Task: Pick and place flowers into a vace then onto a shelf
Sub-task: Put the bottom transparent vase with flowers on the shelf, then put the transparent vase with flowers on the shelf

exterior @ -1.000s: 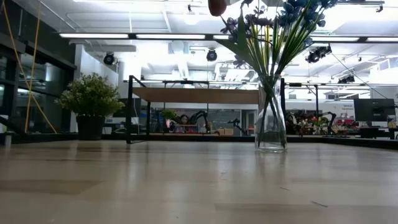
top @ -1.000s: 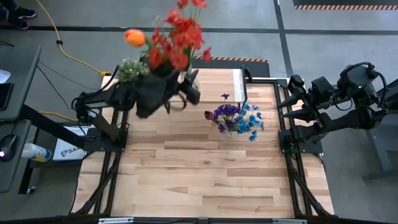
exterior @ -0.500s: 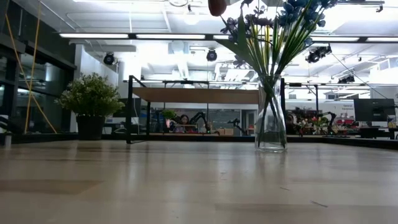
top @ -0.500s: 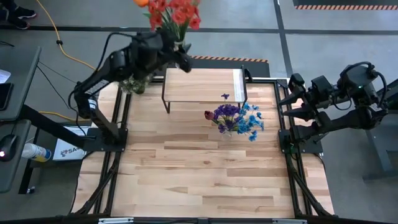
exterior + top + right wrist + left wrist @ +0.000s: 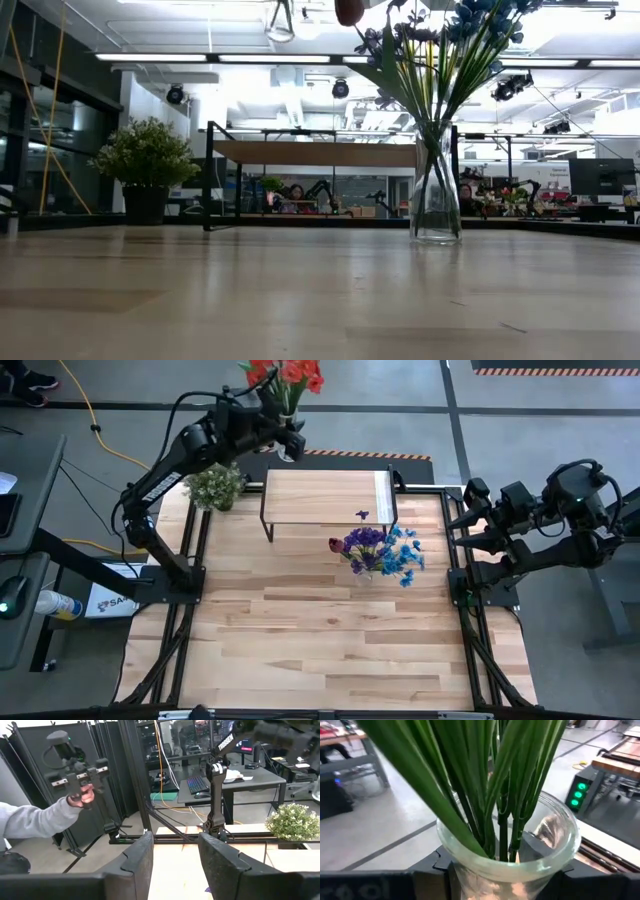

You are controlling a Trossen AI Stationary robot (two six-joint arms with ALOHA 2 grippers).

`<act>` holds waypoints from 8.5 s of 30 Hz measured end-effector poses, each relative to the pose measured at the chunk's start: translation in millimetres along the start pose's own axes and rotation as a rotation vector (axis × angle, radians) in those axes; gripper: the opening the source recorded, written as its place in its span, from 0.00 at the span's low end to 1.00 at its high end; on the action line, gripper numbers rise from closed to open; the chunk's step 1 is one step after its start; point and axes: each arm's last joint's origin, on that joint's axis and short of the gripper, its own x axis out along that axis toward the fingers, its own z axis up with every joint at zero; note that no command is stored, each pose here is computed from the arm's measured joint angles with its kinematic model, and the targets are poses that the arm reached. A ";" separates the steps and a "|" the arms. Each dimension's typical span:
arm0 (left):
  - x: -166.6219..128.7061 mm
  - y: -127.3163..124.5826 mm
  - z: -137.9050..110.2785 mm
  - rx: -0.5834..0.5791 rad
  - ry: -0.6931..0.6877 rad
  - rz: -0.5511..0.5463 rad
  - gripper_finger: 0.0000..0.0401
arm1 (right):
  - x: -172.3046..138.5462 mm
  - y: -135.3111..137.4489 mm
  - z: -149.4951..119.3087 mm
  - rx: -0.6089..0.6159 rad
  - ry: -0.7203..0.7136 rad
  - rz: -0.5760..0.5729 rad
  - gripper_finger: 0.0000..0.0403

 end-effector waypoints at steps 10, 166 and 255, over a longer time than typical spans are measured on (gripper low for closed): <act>48.9 4.7 -38.3 0.002 0.026 -0.089 0.50 | 0.0 0.0 0.0 0.000 0.000 0.000 0.38; -44.6 46.4 -202.7 -0.089 0.116 -0.267 0.95 | 7.8 -4.3 3.9 0.005 -0.042 -0.101 0.35; -187.5 -86.2 -207.5 -0.267 -0.041 -0.886 0.95 | -131.5 4.2 -75.6 0.228 0.258 -0.552 0.35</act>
